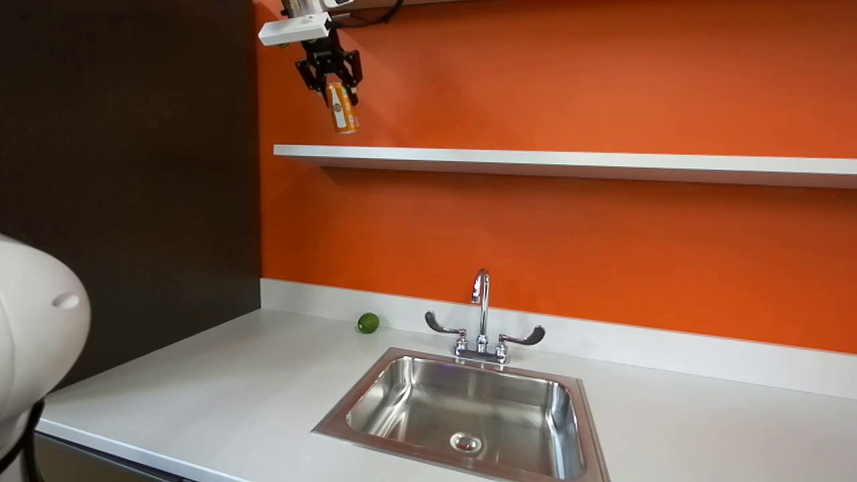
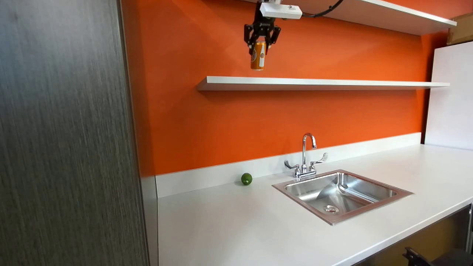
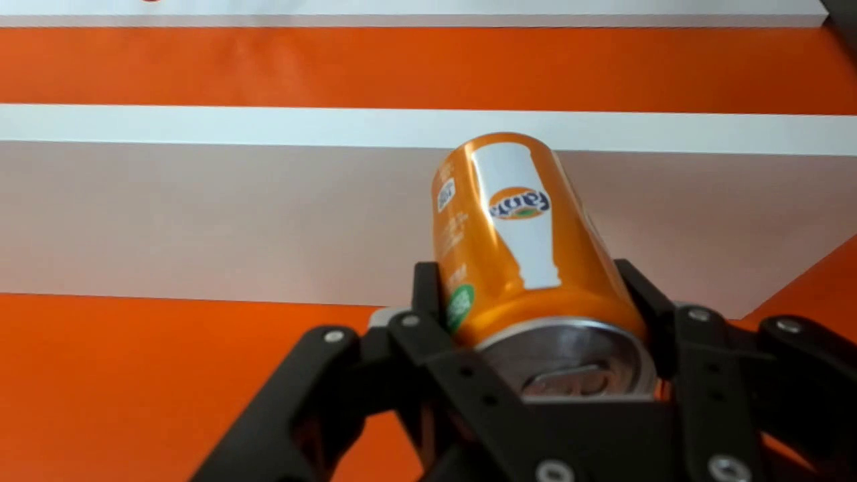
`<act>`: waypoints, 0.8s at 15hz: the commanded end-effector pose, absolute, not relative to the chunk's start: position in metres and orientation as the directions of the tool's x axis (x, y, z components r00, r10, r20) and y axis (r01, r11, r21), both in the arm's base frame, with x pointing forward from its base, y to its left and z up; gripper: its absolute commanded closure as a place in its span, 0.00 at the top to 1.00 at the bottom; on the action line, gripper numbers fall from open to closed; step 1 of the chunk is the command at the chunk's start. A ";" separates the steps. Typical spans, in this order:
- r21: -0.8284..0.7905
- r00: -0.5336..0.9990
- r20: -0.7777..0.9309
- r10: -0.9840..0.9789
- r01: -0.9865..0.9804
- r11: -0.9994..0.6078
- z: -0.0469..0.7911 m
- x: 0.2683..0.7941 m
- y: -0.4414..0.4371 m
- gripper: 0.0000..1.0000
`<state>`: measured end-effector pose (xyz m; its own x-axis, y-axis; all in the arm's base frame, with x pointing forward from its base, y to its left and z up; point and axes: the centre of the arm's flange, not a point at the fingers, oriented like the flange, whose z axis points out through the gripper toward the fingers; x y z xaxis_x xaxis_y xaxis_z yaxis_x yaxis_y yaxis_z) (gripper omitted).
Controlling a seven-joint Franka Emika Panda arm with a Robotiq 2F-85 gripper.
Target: Place the can of fanta on the left side of the bottom shelf
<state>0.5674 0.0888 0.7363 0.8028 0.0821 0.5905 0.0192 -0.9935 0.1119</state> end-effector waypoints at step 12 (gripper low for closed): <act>0.111 0.849 0.526 0.053 -0.007 -0.994 0.746 0.649 0.085 0.38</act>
<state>0.6300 0.0806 0.7293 0.8431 0.0434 0.5360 -0.0111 -0.9951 0.0981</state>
